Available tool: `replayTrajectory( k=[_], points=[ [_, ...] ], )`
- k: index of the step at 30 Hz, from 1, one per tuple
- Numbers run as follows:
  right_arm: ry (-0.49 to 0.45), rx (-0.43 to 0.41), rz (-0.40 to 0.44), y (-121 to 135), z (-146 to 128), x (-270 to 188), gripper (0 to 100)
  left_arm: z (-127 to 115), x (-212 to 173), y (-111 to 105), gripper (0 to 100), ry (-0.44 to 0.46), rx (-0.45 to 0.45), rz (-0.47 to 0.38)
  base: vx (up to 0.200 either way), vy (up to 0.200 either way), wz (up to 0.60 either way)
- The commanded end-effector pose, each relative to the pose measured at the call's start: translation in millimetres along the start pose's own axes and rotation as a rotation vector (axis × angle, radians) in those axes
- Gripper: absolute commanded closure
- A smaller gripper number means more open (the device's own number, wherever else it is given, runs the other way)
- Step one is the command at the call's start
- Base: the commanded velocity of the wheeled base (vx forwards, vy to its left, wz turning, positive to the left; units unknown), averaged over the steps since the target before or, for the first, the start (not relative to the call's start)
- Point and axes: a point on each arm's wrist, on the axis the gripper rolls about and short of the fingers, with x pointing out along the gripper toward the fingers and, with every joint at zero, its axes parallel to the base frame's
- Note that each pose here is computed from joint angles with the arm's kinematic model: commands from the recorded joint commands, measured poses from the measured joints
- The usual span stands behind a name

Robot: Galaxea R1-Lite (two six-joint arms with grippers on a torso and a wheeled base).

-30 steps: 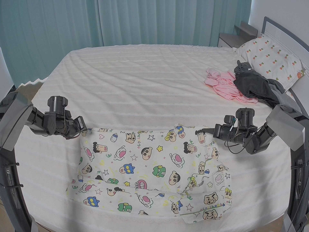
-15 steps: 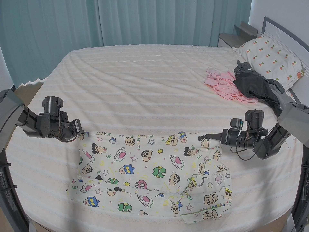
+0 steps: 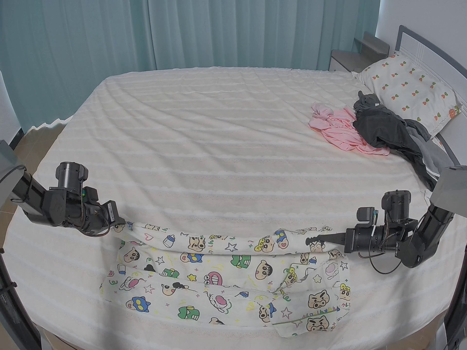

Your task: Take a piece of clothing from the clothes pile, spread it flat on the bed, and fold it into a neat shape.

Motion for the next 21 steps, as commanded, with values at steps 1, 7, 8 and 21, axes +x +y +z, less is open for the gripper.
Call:
replayTrajectory(
  k=[1, 7, 8, 21],
  points=[
    [0.038, 0.000, 0.003, 10, -22, -12, 100, -23, -19, 1, 100, -0.010, 0.005, -0.031, 0.000, 0.000, 0.00],
    [0.091, -0.020, 0.002, 13, -42, -16, 100, -47, -16, 11, 100, 0.005, -0.001, -0.026, 0.000, 0.000, 0.00],
    [0.118, -0.026, 0.001, 13, -50, -16, 100, -54, -15, 14, 100, 0.020, -0.007, -0.022, 0.000, 0.000, 0.00],
    [0.197, -0.017, -0.015, 16, -73, -26, 100, -90, -4, 32, 100, 0.053, -0.030, -0.009, 0.000, 0.000, 0.00]
  ],
)
